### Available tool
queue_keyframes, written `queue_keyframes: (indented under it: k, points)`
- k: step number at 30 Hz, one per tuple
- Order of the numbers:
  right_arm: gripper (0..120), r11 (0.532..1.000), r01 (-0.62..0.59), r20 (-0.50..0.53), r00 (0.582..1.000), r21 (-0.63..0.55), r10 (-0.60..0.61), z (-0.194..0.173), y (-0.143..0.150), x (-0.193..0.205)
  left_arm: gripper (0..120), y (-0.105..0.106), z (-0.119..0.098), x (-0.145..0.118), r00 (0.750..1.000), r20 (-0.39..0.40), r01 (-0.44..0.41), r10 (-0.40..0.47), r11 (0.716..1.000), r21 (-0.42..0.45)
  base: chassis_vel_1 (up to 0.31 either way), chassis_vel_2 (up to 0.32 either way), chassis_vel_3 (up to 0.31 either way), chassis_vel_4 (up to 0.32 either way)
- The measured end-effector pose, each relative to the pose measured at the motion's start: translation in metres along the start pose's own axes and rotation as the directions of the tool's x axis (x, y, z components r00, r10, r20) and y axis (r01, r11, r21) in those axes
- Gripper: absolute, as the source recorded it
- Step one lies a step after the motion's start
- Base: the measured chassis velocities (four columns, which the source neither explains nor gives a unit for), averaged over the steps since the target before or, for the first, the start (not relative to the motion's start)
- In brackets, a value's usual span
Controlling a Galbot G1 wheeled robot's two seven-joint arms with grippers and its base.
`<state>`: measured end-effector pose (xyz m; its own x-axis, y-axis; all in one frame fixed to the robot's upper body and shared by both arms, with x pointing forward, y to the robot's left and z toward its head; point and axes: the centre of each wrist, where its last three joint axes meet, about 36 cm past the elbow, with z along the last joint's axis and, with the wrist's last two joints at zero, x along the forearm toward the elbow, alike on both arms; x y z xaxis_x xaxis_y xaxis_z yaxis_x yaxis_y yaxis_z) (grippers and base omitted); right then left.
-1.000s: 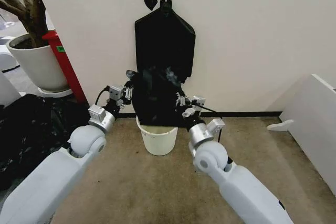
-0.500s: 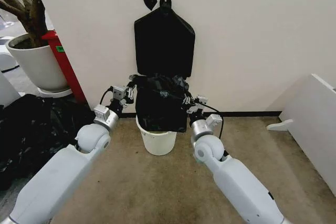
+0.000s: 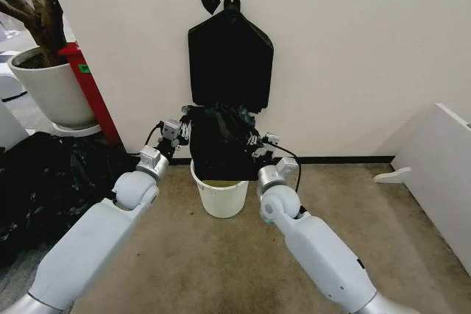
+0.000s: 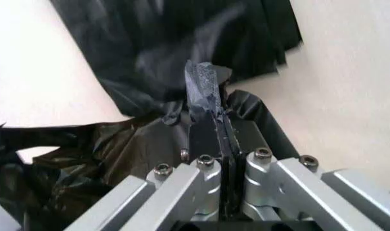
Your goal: Place the garbage bag over the trash bin.
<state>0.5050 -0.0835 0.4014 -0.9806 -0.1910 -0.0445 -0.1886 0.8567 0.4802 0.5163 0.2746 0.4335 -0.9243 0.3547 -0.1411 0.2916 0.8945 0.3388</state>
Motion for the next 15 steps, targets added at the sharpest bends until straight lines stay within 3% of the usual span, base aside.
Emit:
queue_keyframes:
  k: [6,15]
  points:
    - [0,0.996,-0.082,-0.094,0.992,0.019,0.083,0.024,0.002,-0.001,0,-0.021,0.022,0.011,0.998,-0.060,-0.021,0.020,1.000,-0.014,0.000,0.000,0.000,0.000]
    - [0,0.994,-0.107,-0.131,0.985,0.030,0.110,0.046,0.005,0.003,0,-0.040,0.043,0.018,0.993,-0.109,-0.040,0.036,0.999,-0.037,0.000,0.000,0.000,0.000]
